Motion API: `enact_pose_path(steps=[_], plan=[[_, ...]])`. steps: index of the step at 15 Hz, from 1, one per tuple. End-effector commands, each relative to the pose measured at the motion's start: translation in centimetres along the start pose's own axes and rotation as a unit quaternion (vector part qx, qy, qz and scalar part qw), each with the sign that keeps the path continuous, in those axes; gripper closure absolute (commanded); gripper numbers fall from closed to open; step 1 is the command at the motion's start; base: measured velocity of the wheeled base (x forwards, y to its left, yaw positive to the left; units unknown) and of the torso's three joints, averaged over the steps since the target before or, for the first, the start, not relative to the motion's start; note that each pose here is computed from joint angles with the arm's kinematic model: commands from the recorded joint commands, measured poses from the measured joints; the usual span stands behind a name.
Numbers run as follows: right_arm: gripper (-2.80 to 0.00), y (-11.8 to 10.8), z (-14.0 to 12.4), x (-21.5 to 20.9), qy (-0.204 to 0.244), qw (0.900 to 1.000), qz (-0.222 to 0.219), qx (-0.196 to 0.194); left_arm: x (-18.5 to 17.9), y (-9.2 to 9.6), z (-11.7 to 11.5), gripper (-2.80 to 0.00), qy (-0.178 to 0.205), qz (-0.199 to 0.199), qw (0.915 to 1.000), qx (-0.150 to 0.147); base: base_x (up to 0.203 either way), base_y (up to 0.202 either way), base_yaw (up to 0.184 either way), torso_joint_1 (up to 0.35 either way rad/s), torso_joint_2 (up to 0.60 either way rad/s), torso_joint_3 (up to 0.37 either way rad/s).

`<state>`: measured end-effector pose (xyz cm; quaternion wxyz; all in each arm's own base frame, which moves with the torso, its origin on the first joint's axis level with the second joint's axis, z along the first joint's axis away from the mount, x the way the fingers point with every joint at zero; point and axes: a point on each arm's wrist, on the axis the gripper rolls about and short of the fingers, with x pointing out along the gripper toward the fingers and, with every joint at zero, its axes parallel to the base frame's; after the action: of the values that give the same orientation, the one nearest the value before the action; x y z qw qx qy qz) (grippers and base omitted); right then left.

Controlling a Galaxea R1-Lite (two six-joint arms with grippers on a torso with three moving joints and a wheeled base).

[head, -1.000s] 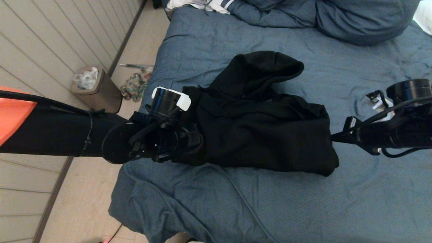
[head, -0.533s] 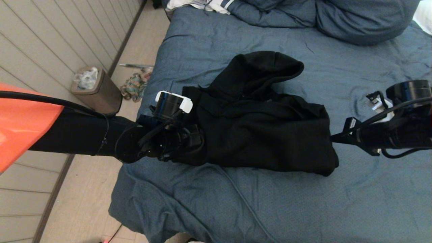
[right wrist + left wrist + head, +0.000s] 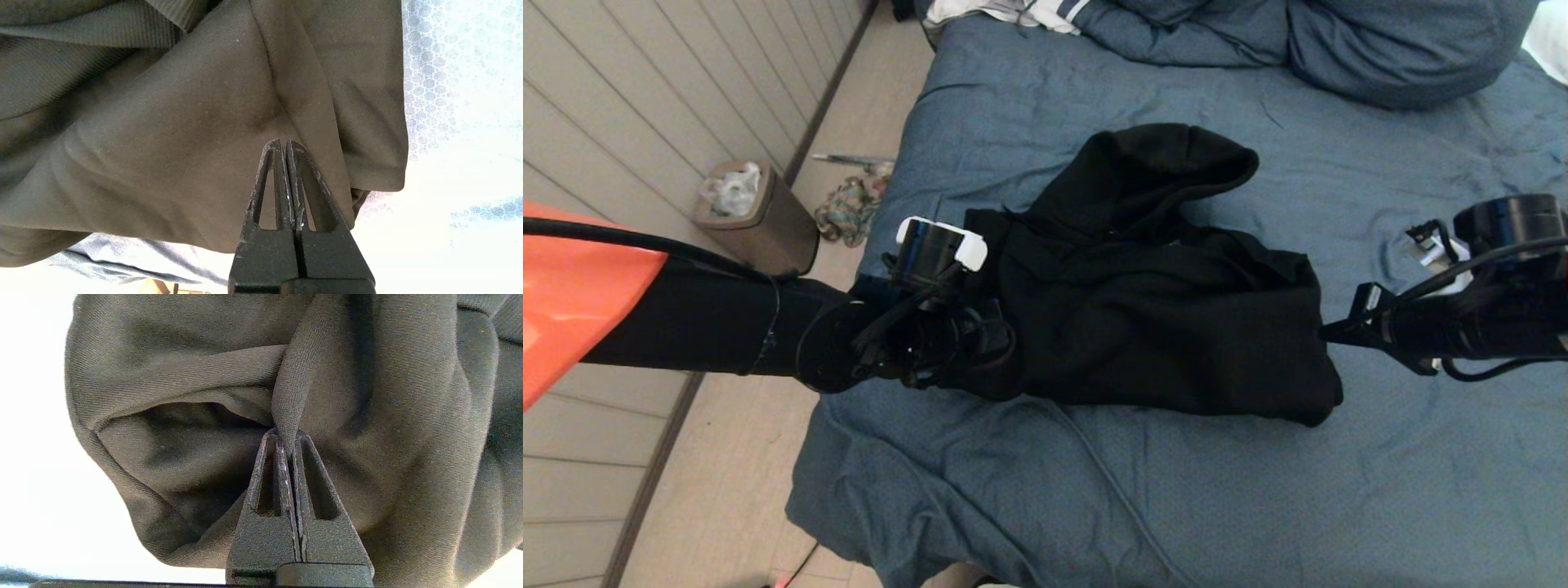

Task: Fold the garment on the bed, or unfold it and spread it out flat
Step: Fold the black sweatshirt

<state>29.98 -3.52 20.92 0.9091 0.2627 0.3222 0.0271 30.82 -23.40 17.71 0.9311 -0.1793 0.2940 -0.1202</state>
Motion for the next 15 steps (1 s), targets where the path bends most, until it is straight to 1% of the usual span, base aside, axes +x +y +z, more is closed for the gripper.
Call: enact_pose_path(steps=[1,4,6,8,9,10,13,15], plan=[[0.00,-0.1,0.0,0.2,0.003,1.000,0.000,0.002,-0.1,0.0,0.1,0.00,-0.002,0.000,1.0000,-0.003,0.000,0.000,0.000,0.000,0.00,0.000],[0.00,-0.1,0.0,0.2,0.003,1.000,-0.001,0.003,-0.7,0.1,0.7,0.00,-0.012,-0.001,0.9999,-0.007,0.000,0.000,0.000,0.000,0.00,0.000],[0.00,-0.1,-0.1,0.3,0.005,1.000,-0.001,0.003,-1.2,1.6,2.6,0.00,-0.037,0.011,0.9990,-0.024,0.000,0.000,0.000,0.000,0.00,0.000],[0.00,-0.2,-0.1,0.4,0.006,1.000,-0.001,0.003,-2.3,3.7,5.3,0.00,-0.072,0.028,0.9959,-0.046,0.000,0.000,0.000,0.000,0.00,0.000],[0.00,-0.2,-0.1,0.5,0.007,1.000,-0.002,0.003,-3.0,4.5,6.4,0.00,-0.087,0.033,0.9941,-0.056,0.000,0.000,0.000,0.000,0.00,0.000],[0.00,-0.3,-0.1,0.7,0.008,1.000,-0.003,0.004,-3.3,5.0,6.7,0.00,-0.093,0.038,0.9930,-0.063,0.000,0.000,0.000,0.000,0.00,0.000],[0.00,-0.5,0.0,1.0,0.011,1.000,-0.006,0.006,-2.2,5.4,5.6,0.00,-0.074,0.048,0.9943,-0.060,0.000,0.000,0.000,0.000,0.00,0.000],[0.00,-0.5,0.0,1.0,0.009,1.000,-0.005,0.005,-1.6,4.9,4.4,0.00,-0.055,0.047,0.9960,-0.052,0.000,0.000,0.000,0.000,0.00,0.000]])
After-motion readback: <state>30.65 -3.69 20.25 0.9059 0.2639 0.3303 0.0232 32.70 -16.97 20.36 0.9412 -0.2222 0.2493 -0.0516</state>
